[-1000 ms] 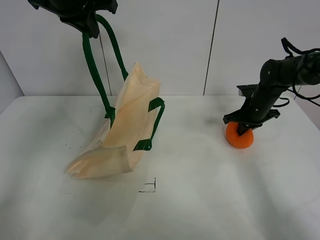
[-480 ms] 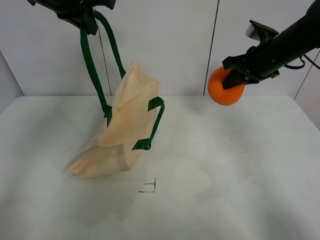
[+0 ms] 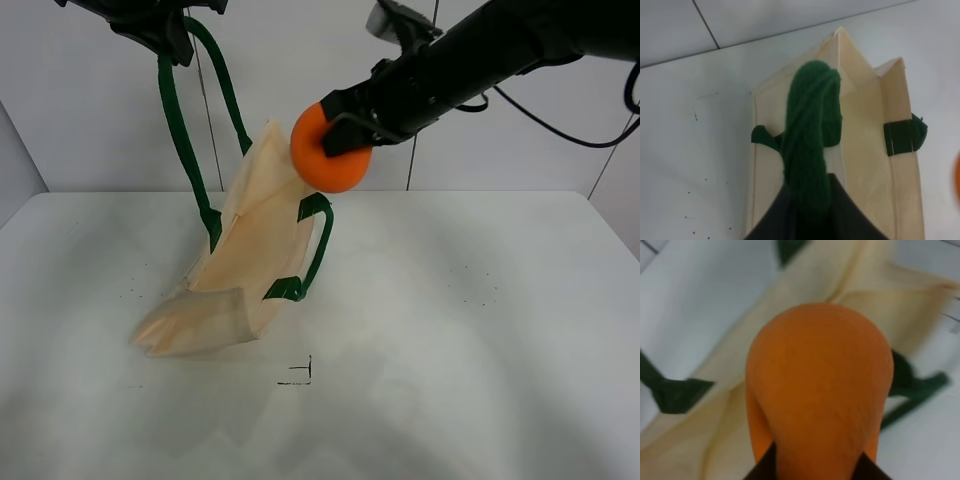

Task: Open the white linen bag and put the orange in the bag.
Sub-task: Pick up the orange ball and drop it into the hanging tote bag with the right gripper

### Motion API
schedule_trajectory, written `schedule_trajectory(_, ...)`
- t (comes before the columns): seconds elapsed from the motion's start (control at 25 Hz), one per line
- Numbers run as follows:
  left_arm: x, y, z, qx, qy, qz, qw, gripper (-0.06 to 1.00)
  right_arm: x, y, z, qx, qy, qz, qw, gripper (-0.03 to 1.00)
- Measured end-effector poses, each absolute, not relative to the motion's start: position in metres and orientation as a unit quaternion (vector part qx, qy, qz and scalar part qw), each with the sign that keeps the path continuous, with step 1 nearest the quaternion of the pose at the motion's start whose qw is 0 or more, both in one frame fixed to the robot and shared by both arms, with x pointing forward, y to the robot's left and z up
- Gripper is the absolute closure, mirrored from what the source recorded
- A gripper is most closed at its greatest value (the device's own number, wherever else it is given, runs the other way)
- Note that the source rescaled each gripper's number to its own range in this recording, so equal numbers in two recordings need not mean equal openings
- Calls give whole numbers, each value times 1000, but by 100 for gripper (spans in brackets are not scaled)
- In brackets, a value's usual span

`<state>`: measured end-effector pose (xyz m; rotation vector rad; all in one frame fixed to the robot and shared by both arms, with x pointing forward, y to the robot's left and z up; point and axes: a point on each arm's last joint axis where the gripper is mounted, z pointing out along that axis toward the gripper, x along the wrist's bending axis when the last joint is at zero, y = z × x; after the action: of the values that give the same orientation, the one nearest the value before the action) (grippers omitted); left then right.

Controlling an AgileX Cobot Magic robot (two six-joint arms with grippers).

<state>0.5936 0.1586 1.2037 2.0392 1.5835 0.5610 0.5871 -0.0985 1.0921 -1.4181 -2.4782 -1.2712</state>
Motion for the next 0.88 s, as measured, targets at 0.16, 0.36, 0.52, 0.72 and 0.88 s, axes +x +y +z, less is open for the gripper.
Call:
schedule_trajectory(0.16,594,158,1204,748,581,205,248,94,595,-68,1051,-453,-804,-384,26,96)
schedule_trajectory(0.36,593,158,1204,748,581,203,249,94,610,-46,1008,-482,-785,-387,26,96)
schedule_trajectory(0.52,593,156,1203,749,581,193,254,94,619,-39,985,-508,-763,-397,45,96)
schedule_trajectory(0.72,593,156,1203,749,581,191,255,94,621,-31,978,-511,-748,-419,59,96)
schedule_trajectory(0.88,593,156,1203,749,581,191,255,94,624,-30,971,-520,-740,-421,61,96)
